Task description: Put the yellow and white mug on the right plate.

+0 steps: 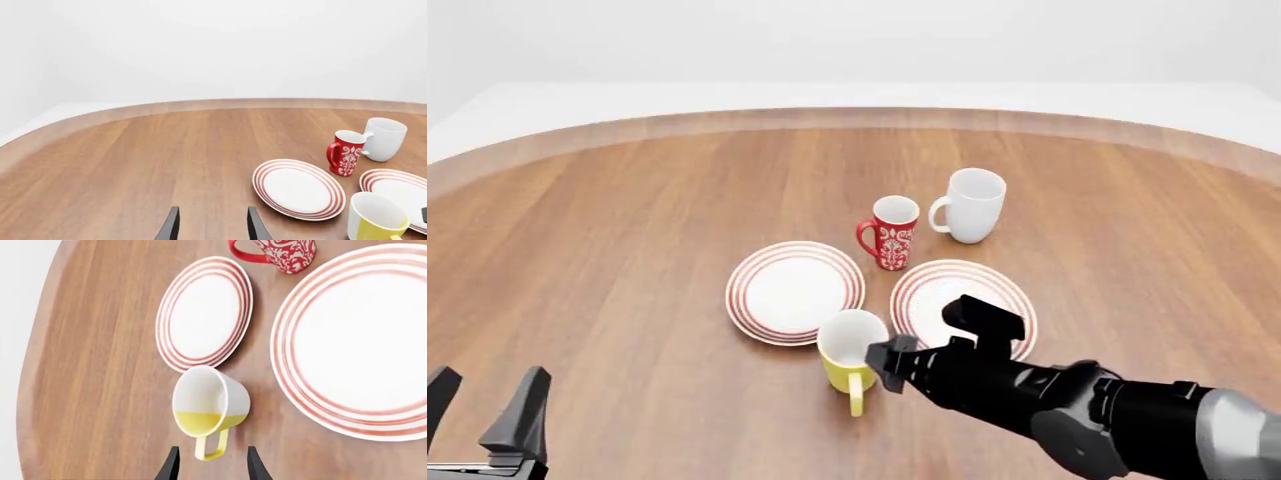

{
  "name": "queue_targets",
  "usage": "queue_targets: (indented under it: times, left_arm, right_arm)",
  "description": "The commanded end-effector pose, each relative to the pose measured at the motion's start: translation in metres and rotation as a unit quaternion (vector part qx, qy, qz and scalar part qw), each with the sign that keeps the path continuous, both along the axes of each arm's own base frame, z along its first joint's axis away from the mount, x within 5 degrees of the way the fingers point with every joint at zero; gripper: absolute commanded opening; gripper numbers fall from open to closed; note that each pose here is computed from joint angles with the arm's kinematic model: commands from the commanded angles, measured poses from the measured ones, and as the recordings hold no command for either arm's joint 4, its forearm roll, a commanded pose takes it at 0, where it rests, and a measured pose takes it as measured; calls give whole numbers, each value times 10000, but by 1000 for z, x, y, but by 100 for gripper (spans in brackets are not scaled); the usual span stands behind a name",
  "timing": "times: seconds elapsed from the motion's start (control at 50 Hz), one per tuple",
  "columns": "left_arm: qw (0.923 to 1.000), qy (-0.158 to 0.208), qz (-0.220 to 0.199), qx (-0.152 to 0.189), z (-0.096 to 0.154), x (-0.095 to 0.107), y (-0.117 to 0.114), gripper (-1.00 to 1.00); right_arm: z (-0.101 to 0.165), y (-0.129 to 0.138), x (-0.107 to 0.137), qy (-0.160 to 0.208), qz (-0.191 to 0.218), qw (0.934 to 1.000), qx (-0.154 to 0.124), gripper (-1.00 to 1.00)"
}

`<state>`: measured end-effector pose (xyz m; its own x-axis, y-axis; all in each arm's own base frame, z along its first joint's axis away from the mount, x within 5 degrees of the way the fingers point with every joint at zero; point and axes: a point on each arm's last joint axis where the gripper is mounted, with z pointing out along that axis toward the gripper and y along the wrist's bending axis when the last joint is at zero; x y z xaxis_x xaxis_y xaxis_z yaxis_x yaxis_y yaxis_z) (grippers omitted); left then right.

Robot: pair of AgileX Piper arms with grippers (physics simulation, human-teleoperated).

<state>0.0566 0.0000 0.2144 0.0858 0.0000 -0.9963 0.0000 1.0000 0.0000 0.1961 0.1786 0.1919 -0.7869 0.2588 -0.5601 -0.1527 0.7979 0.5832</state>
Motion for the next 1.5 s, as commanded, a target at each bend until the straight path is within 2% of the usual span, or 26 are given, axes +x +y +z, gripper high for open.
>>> queue_targets:
  times: [0.02,0.26,0.42,0.88,1.16,1.5]
  left_arm:
    - [10000,0,0,0,0,0,0,100]
    - [10000,0,0,0,0,0,0,100]
    - [10000,0,0,0,0,0,0,100]
    - [10000,0,0,0,0,0,0,100]
    - [10000,0,0,0,0,0,0,100]
    - [10000,0,0,0,0,0,0,100]
  right_arm:
    - [-5,4,1,30,42,10000,-23,100]
    - [-7,10,5,12,91,9999,-44,100]
    - [-20,16,0,101,157,9998,31,100]
    - [-28,31,-1,149,282,9994,112,100]
    - [-31,34,2,136,293,9994,91,100]
    - [-47,37,-1,255,282,9992,131,100]
